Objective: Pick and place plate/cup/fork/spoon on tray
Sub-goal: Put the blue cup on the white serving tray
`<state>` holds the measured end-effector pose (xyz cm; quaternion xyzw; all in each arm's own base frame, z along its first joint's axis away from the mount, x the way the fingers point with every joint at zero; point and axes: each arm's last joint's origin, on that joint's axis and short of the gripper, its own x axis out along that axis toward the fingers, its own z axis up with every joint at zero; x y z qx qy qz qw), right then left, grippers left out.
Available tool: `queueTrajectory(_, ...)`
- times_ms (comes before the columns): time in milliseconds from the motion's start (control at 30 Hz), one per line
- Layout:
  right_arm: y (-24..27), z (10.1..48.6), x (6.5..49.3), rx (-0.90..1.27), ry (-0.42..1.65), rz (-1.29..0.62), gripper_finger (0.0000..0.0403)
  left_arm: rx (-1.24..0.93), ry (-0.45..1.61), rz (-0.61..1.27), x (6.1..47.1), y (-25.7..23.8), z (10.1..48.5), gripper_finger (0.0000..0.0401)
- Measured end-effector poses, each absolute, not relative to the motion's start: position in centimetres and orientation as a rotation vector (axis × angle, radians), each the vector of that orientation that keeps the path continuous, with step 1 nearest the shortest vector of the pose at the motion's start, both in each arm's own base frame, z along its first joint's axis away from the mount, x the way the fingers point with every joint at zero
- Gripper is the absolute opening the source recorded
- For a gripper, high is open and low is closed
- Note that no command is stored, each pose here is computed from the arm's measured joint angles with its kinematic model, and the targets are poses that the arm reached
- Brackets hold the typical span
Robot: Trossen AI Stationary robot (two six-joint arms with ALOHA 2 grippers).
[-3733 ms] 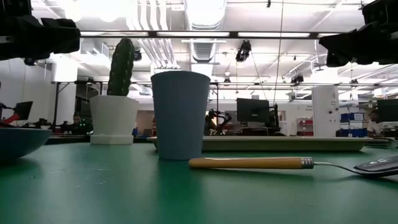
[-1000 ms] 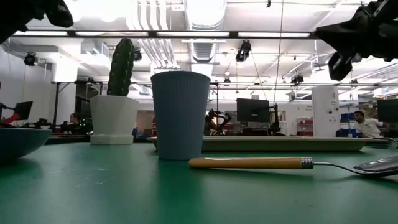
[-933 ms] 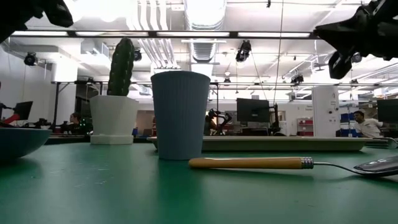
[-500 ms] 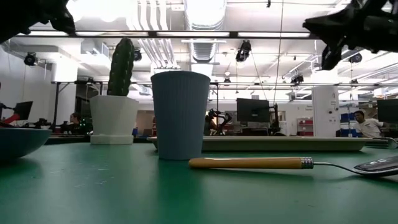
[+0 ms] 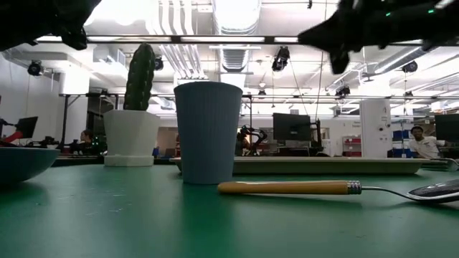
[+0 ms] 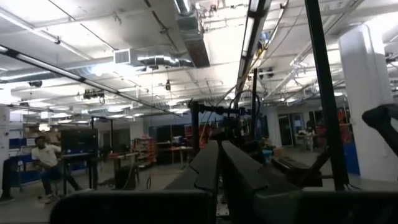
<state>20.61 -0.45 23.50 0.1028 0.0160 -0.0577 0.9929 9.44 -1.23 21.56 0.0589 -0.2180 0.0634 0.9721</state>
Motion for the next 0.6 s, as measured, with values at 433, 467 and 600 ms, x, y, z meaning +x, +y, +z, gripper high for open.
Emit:
queueTrajectory(433,-0.2,26.0,29.4,0.094,0.267,-0.038,0.0009,0.024,-0.460,0.108,9.4,-1.2,21.8,0.0000)
queueTrajectory(467,-0.2,25.9,30.1,0.081,0.290,-0.036,0.0009,0.011,-0.457,0.104,9.4,-1.2,21.8,0.0000)
queueTrajectory(600,-0.3,25.9,32.6,0.043,0.378,-0.033,0.0009,-0.011,-0.447,0.098,9.5,-1.2,21.7,0.0000)
